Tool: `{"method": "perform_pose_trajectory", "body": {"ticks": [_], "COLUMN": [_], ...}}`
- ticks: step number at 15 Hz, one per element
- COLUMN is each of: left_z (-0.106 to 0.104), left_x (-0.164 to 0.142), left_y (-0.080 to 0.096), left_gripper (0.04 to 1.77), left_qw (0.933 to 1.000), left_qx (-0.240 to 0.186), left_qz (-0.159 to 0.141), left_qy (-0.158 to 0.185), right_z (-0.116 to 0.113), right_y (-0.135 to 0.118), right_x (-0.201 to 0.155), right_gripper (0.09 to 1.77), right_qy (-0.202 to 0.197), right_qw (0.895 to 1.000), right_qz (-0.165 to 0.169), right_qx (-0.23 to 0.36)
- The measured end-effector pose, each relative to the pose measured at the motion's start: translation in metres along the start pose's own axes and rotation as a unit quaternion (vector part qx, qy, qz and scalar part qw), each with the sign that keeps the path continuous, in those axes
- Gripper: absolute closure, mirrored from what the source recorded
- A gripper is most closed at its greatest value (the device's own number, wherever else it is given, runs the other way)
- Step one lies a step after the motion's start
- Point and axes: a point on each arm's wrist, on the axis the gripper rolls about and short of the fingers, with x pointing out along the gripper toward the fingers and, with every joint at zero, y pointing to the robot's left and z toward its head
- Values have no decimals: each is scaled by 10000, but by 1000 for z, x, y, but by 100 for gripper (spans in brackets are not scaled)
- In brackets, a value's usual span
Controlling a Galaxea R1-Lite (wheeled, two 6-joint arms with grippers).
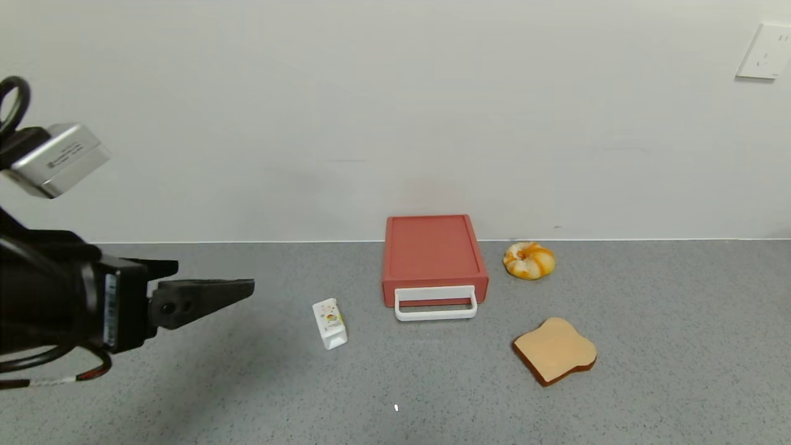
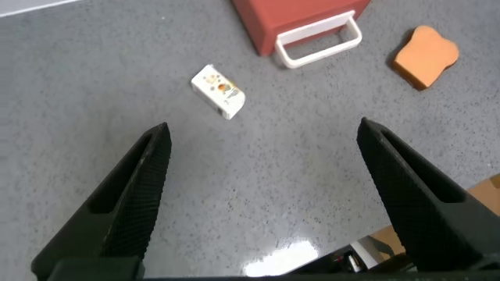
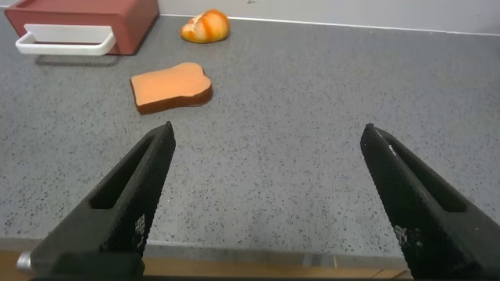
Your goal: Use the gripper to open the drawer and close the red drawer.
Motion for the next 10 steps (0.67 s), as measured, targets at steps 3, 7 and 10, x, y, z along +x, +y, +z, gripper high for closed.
{"method": "perform_pose_trajectory", "body": {"ticks": [3,7,10], "left_z": [-19,-45,-64], "left_x": [-26,-62,-88], "left_y": [3,5,6], "left_gripper": [9,9,9], "left_qw": [9997,9979,9946], "left_qx": [-46,-11,24], "left_qz": [79,244,406], "left_qy": [-209,-600,-954], "right_z": [0,0,0], "right_y": [0,0,0], "right_x": [0,0,0], "right_gripper": [11,11,11], "right_qy": [0,0,0], "right_qw": [10000,10000,10000], "right_qz": [0,2,-2], "right_qx": [0,2,0]}}
